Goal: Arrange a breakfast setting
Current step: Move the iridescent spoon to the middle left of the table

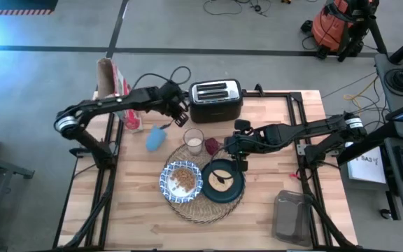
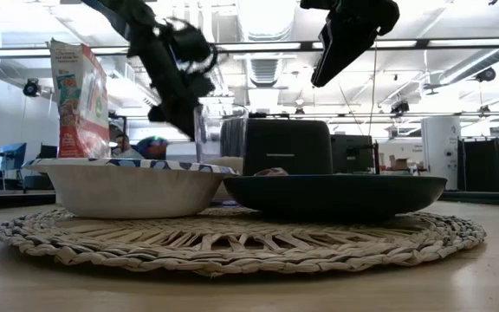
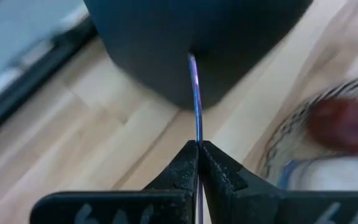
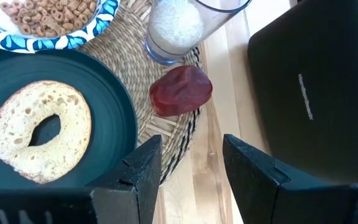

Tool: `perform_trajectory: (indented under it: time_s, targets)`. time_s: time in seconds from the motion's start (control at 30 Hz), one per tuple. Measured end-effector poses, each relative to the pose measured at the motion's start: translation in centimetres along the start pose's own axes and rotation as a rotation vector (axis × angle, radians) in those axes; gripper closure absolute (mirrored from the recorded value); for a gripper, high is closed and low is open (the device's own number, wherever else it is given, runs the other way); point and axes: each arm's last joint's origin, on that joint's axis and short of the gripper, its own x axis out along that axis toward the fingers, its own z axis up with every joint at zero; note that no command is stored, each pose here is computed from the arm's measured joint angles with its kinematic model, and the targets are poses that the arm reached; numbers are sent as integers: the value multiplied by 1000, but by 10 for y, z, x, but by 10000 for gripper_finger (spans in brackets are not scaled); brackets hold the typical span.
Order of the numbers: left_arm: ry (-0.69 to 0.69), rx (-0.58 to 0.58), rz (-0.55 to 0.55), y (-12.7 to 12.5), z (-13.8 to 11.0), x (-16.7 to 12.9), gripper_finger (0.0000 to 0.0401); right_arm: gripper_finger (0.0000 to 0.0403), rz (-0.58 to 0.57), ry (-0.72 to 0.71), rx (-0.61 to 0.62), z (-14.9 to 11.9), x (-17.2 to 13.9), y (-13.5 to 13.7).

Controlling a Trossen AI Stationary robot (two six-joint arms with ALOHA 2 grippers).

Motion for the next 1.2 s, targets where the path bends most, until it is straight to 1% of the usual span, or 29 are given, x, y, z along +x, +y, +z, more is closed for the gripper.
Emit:
perform_trajectory:
  time_s: [0.27, 0.47, 0.57, 0.7, 0.8, 0.87, 0.97, 1.03, 1.1, 1.2]
  targets:
    - [-254, 27, -83, -17, 9, -58, 400, 243, 0, 0, 0, 0, 0, 0]
    - [-449, 92, -184, -44, 8, -98, 401, 243, 1, -5, 1, 0, 0, 0]
    - [-532, 142, -184, -62, 3, -113, 401, 243, 18, -12, 3, 1, 0, 1]
    - [-591, 211, -141, -88, -11, -123, 401, 243, 102, -75, 19, 8, -1, 3]
    - [-600, 328, -83, -111, -28, -120, 401, 243, 195, -146, 4, 15, -2, 6]
    - [-600, 439, -10, -123, -42, -116, 401, 243, 246, -188, -19, 18, -3, 7]
    - [-599, 593, 121, -135, -62, -110, 401, 243, 279, -211, -35, 19, -5, 6]
    - [-593, 681, 173, -141, -74, -107, 401, 243, 279, -218, -17, 19, -7, 3]
    - [-599, 756, 171, -147, -85, -105, 401, 243, 300, -227, 20, 21, -8, 2]
    - [-605, 881, 155, -157, -99, -104, 401, 243, 386, -251, 93, 24, -10, 2]
